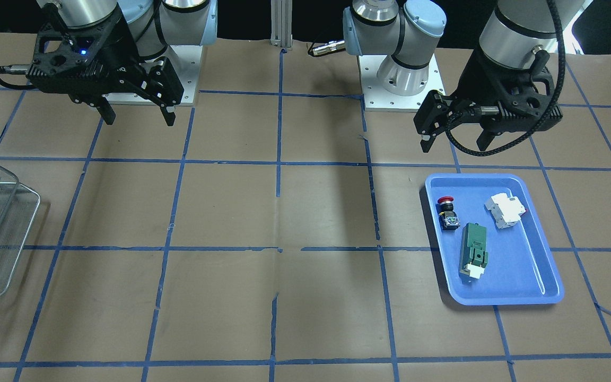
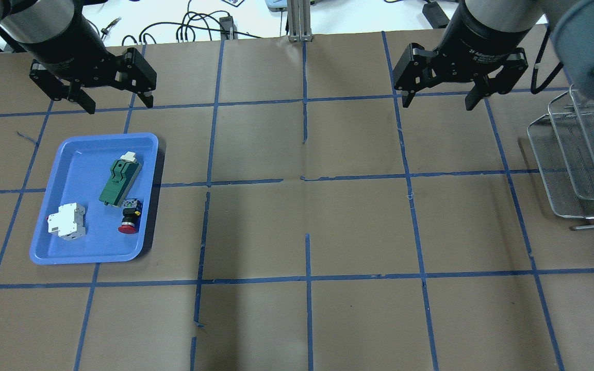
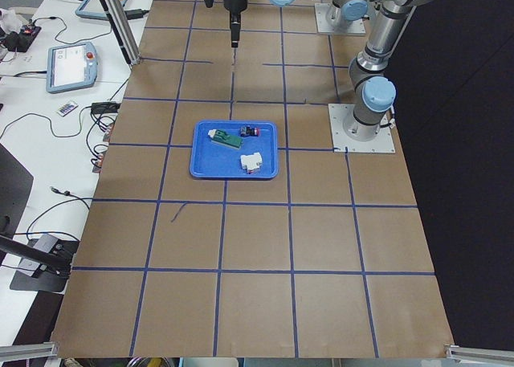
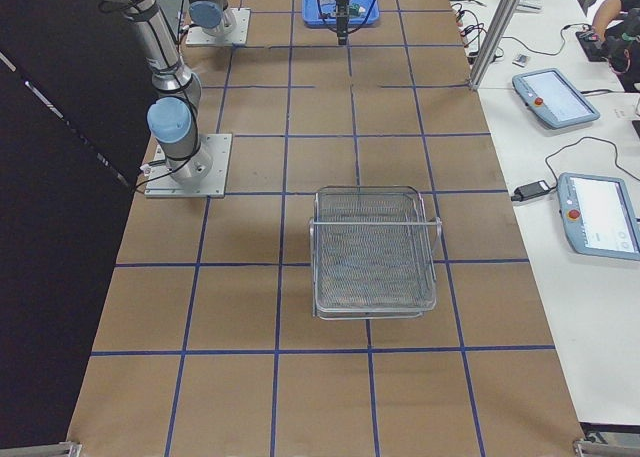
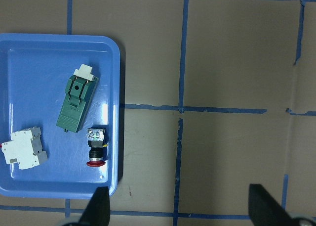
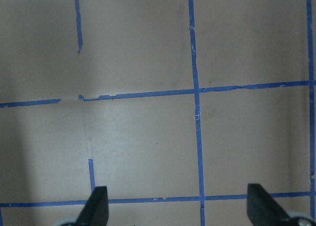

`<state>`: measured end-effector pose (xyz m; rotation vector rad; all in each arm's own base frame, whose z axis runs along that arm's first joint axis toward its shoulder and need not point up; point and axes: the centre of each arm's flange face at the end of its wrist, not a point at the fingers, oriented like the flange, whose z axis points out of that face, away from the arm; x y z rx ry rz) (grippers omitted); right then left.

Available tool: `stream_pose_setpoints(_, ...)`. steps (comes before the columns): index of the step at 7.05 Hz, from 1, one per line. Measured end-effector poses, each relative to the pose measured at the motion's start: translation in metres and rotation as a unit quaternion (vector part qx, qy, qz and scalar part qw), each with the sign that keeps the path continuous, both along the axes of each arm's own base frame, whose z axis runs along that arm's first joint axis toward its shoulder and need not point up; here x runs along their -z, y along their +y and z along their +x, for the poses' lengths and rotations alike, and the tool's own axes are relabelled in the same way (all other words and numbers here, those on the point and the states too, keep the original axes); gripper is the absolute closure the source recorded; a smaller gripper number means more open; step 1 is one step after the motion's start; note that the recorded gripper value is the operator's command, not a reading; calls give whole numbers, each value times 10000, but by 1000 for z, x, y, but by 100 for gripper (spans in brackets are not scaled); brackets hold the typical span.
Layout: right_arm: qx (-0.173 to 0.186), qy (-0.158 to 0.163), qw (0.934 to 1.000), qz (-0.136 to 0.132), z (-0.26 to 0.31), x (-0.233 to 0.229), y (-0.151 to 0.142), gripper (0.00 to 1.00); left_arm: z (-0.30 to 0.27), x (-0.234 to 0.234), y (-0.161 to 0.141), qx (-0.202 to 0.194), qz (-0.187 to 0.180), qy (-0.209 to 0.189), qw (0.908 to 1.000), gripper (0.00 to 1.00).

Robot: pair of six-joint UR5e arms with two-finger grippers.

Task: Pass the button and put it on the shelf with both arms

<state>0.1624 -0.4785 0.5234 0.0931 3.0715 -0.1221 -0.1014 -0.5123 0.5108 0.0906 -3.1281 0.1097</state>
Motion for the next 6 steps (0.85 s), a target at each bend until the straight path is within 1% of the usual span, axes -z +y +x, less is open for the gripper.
stream_pose_setpoints(4,0,0,10000,-10,0,-1,0,0,-2,1,2,14,0,-2,10000,0)
stream_pose_setpoints(6,0,-1,10000,-15,0,-2,1,0,0,12,7,62,121,-24,9999,0)
